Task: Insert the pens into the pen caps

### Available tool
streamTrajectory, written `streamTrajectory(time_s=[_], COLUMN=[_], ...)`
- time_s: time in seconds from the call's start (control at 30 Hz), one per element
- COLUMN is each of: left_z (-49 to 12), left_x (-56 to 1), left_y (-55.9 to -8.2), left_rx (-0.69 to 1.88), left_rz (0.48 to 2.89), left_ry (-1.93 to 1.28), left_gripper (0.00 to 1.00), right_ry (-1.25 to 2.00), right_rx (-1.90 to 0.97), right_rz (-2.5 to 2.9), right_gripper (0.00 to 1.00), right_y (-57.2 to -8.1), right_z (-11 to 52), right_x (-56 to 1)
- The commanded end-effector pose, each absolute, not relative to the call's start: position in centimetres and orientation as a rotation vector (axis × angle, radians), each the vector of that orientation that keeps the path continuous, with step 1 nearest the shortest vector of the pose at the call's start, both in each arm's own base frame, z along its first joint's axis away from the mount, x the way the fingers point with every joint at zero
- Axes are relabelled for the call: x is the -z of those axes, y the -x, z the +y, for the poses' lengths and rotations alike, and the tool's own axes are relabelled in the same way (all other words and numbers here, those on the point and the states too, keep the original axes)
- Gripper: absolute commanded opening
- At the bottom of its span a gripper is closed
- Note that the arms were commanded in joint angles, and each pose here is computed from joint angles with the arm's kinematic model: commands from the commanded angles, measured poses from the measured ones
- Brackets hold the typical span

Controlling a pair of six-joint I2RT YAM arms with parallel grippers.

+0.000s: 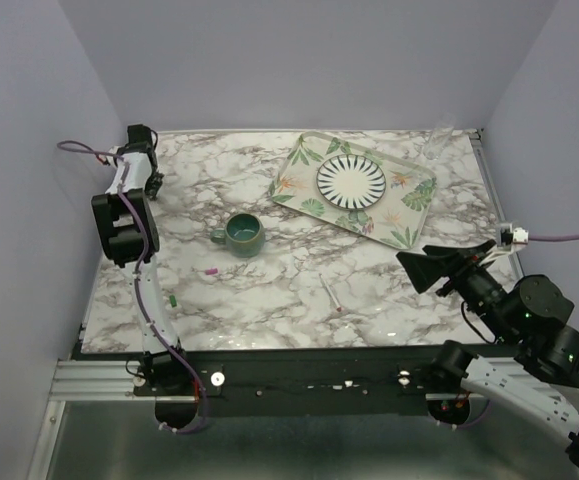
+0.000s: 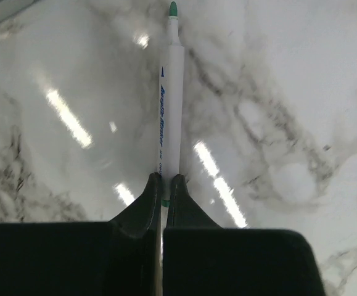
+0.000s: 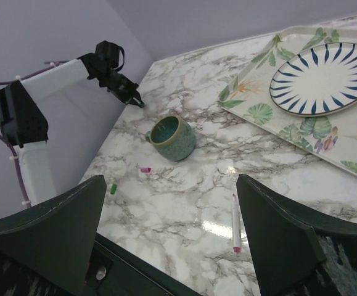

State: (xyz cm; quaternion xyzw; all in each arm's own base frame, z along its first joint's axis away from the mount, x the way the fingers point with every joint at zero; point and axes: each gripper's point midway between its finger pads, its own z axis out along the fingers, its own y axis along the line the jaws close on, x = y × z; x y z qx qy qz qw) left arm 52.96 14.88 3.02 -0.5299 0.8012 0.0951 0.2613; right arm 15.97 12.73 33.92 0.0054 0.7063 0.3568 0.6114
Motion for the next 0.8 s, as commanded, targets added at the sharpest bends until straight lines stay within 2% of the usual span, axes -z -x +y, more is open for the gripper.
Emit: streamTrajectory(time_s=[0.0, 0.17, 0.3, 0.47, 0.5, 0.57, 0.77], left_z=[12.0, 9.6, 4.5, -7.6, -11.3, -14.8, -25.8], left_x=[-3.3, -9.1, -16.9, -24.6, -26.8, -28.6, -33.7], left_y=[-47.0, -45.1, -43.4, -40.9, -39.0, -36.7, -25.5], left_rx=[-0.211, -0.213, -0.048, 0.44, 0.598, 0.731, 1.268], left_rz=[2.313, 2.242, 2.143, 2.013, 1.967, 1.926, 1.735], left_ry=[1.404, 1.189, 0.931, 0.465, 0.326, 0.182, -0.263], left_gripper=[0.0, 0.0, 0.0, 0.0, 0.0, 0.0, 0.0], right_ry=[-0.04, -0.006, -0.021, -0.021, -0.029, -0.046, -0.008], right_rx=[-0.862, -0.902, -0.906, -0.906, -0.899, -0.902, -1.016], right_rz=[1.641, 1.733, 1.803, 1.788, 1.781, 1.749, 1.663], right_gripper=[0.95, 0.94, 0.92, 0.92, 0.92, 0.92, 0.89], right_y=[-15.4, -15.7, -16.9, -18.8, -19.4, -19.9, -20.1], right_z=[12.5, 14.9, 16.9, 19.0, 19.4, 19.5, 21.7], right_x=[-34.2, -32.7, -32.7, -35.7, -36.2, -37.3, -38.0])
